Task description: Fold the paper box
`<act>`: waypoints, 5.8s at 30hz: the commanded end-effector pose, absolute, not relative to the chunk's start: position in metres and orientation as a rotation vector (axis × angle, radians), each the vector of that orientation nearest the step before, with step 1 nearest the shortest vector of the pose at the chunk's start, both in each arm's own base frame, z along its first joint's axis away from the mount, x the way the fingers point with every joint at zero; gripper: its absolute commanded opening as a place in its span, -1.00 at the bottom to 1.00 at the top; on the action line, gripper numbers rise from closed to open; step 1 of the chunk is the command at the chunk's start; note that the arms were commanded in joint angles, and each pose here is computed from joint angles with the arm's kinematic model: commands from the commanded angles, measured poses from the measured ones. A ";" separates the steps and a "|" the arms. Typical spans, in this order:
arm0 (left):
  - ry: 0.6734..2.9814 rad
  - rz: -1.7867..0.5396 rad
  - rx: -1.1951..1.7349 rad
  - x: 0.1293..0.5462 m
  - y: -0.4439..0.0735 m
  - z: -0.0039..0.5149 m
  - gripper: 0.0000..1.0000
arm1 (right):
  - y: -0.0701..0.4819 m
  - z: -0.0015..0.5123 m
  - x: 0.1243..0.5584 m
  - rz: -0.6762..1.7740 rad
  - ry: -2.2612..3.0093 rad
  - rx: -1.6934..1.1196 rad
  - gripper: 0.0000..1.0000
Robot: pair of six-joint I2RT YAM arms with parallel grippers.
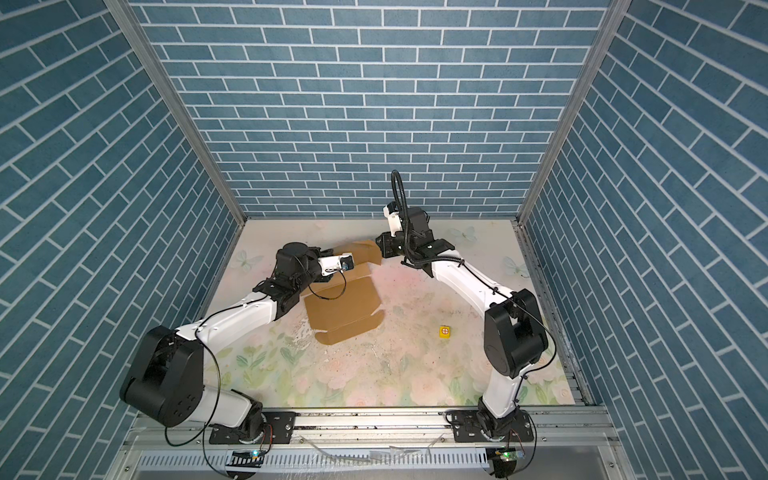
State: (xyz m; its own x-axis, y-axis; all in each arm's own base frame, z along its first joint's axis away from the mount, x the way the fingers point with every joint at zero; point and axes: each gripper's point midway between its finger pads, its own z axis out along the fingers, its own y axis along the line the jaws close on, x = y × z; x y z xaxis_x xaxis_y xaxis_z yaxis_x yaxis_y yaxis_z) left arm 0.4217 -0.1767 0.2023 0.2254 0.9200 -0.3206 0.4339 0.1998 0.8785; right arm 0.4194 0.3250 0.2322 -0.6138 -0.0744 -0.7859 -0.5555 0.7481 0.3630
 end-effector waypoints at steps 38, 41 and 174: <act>1.534 0.521 1.489 0.427 -0.161 0.153 -1.00 | 0.410 0.185 0.433 1.080 2.247 -0.539 -0.79; 1.533 0.518 1.488 0.428 -0.162 0.153 -1.00 | 0.415 0.174 0.426 1.100 2.274 -0.536 -0.81; 1.523 0.498 1.502 0.423 -0.165 0.142 -1.00 | 0.398 0.130 0.453 1.591 1.943 -0.690 -0.41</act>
